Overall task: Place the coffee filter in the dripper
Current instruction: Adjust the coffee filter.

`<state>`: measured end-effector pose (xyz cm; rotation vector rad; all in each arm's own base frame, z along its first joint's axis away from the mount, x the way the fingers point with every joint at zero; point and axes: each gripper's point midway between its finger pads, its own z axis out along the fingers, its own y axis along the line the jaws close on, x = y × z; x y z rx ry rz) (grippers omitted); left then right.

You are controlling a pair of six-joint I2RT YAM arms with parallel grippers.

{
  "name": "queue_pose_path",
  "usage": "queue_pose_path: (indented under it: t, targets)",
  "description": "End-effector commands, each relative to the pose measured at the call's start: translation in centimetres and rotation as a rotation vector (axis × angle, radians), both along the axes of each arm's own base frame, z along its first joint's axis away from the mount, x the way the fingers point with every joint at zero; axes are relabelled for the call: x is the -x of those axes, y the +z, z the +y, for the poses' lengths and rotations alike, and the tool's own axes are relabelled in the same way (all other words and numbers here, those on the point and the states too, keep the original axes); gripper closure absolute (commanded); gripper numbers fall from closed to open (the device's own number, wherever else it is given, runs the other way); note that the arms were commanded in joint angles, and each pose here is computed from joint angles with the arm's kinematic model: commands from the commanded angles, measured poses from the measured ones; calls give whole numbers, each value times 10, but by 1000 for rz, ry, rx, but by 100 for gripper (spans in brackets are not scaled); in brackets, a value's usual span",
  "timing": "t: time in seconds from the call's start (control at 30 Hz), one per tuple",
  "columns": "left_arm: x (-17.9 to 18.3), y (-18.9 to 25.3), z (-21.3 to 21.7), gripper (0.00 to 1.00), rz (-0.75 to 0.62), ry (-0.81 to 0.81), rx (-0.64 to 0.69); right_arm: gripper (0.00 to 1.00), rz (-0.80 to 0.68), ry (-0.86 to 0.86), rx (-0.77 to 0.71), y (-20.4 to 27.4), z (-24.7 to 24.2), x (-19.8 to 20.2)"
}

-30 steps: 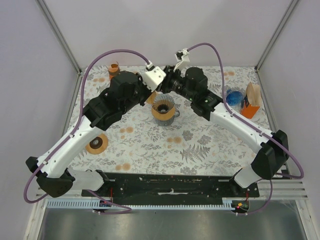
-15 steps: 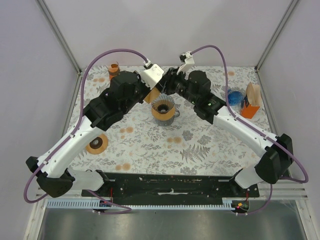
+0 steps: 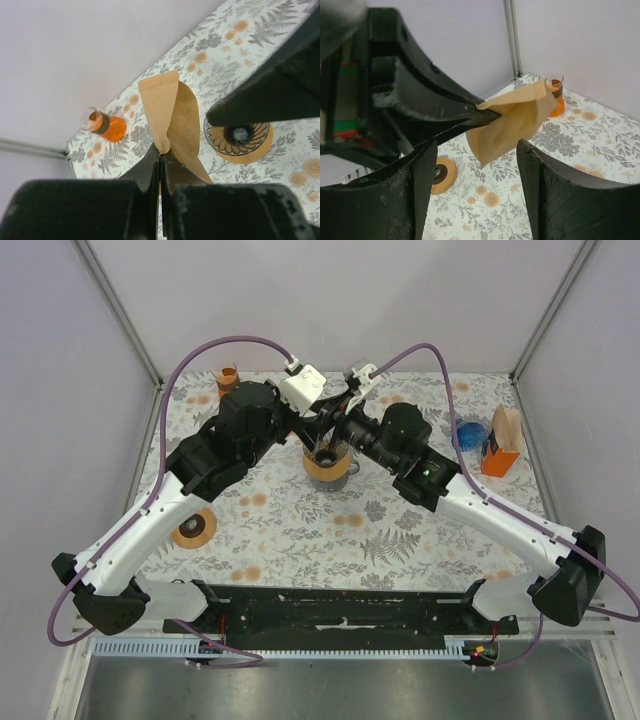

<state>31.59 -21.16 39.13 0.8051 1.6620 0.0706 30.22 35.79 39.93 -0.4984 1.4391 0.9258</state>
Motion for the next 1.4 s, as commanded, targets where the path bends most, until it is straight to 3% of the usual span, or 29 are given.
queue_pose_path:
  t: [0.0,0.17,0.43,0.6,0.8,1.03,1.27,1.3,1.37]
  targets:
    - [0,26,1,98,-41,30,99,28,-58,-124,13,3,-5,-5]
    - [1,27,0,98,-28,36,126,29,7,-215,36,-14,-4,-20]
    - [2,28,-4,98,-11,27,150,36,9,-214,35,-15,13,-32]
    - [3,24,-2,98,-5,26,137,58,17,-283,21,-13,2,-38]
    - [4,7,4,98,20,27,91,77,-38,-298,16,-2,-12,-37]
    - [0,11,15,98,-6,54,53,100,8,-390,25,-14,-48,-54]
    - [1,7,14,98,1,43,44,100,-28,-356,79,-16,-48,-56]
    - [1,7,15,98,1,41,42,97,-36,-333,77,-15,-46,-55]
    - [3,6,11,98,7,21,46,81,-55,-293,73,-13,-41,-52]
